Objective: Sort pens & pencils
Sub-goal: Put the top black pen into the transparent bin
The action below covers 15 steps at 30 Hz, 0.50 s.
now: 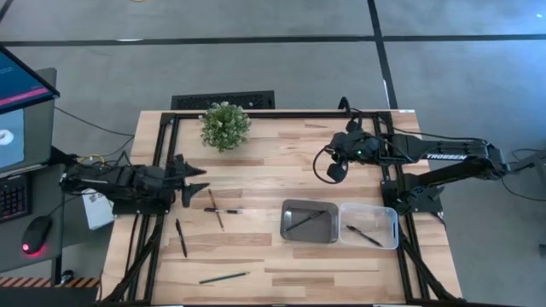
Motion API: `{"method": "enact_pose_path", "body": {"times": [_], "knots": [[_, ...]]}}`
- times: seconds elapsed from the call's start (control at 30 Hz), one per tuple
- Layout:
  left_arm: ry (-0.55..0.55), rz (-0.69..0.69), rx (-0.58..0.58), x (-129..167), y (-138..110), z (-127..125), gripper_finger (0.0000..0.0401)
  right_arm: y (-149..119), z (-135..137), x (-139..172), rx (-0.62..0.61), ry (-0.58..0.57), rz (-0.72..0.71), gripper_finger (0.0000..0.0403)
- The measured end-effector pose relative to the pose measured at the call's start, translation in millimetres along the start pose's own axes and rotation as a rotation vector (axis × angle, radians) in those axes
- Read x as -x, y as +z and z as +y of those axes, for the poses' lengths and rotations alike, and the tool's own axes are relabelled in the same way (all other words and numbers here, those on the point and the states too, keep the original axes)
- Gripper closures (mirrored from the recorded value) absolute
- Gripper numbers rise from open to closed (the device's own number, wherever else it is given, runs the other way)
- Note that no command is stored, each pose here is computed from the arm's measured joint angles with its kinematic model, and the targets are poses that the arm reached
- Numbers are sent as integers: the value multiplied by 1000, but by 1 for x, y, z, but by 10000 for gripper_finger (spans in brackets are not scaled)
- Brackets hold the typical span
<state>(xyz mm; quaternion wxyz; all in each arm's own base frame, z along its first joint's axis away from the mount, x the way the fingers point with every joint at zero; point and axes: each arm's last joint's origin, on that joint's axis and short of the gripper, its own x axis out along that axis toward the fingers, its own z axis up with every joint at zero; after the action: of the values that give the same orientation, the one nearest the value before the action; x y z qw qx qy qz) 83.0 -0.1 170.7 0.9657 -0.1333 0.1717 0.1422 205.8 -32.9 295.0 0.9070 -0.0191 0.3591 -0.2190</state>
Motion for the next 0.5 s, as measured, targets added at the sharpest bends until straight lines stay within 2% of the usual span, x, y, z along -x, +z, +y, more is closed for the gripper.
{"method": "enact_pose_path", "body": {"times": [0.07, 0.27, 0.5], "knots": [[-46, 44, 42, -1, -3, -1, 168, 1, 0, 0, -4, -1, -6, 331], [-165, 170, 68, -8, -7, -7, 168, 2, 0, 0, -4, -1, -24, 331], [-144, 237, 63, -15, 2, -14, 168, 3, 0, 0, -6, -1, -32, 331]]}}
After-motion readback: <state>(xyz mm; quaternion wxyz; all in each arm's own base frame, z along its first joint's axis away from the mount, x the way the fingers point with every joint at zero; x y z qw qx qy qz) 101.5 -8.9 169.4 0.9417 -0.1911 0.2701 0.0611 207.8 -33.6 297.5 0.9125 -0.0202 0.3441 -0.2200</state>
